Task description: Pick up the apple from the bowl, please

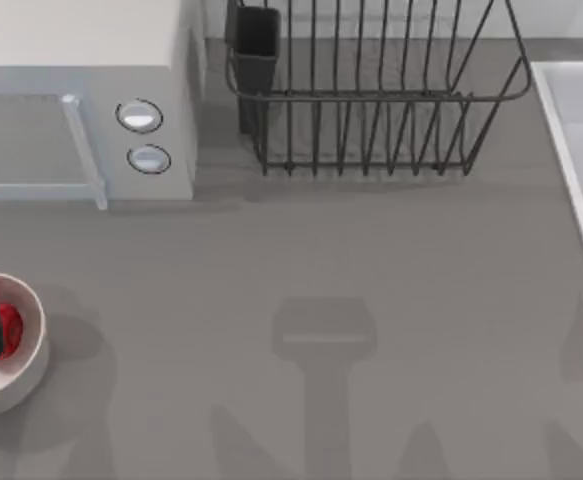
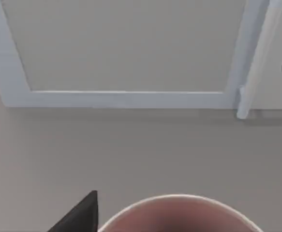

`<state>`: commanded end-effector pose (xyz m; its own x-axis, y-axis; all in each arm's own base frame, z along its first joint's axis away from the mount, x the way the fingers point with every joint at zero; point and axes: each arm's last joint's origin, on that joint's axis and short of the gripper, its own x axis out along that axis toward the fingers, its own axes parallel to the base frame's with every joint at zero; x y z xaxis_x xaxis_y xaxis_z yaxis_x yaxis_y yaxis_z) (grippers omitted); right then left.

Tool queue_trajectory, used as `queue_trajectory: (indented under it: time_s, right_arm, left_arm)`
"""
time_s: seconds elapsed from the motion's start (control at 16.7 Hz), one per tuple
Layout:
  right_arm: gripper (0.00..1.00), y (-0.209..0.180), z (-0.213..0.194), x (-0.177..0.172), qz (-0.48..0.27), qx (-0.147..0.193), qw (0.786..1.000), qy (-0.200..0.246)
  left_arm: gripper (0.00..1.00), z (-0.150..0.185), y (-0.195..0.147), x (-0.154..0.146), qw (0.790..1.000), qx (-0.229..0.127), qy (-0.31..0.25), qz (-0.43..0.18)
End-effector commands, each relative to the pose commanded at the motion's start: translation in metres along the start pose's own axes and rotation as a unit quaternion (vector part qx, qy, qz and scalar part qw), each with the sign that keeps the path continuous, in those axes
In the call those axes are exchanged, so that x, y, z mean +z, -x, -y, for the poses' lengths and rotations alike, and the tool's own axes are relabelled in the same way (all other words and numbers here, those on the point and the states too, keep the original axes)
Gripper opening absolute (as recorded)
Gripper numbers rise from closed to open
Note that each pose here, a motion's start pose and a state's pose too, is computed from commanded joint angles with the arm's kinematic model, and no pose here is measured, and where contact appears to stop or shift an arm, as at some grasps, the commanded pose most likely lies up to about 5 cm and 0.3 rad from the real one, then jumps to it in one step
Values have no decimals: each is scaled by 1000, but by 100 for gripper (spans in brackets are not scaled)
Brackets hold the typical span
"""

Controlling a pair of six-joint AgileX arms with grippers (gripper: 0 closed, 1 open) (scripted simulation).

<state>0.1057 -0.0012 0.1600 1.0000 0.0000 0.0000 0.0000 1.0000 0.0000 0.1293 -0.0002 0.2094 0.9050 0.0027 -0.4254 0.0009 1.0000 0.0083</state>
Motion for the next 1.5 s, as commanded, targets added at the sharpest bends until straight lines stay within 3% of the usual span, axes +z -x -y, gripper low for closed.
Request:
queue_trajectory:
  time_s: [0.18, 0.3, 0.54, 0.72, 0.96, 1.32, 1.5]
  right_arm:
    - [100, 0, 0, 0, 0, 0, 1000, 0]
    - [100, 0, 0, 0, 0, 0, 1000, 0]
    - [100, 0, 0, 0, 0, 0, 1000, 0]
    - [100, 0, 0, 0, 0, 0, 1000, 0]
    - [100, 0, 0, 0, 0, 0, 1000, 0]
    - [100, 0, 0, 0, 0, 0, 1000, 0]
    - [100, 0, 0, 0, 0, 0, 1000, 0]
  left_arm:
    - [100, -1, -21, 27, 991, -1, -2, -136]
    - [100, -2, -42, 43, 973, -2, -3, -229]
    - [100, -3, -94, 59, 919, -5, -5, -395]
    - [100, -4, -128, 60, 876, -7, -6, -482]
    - [100, -5, -150, 59, 846, -9, -6, -534]
    - [100, -5, -150, 58, 845, -9, -7, -535]
    - [100, -5, -161, 41, 842, -9, -6, -539]
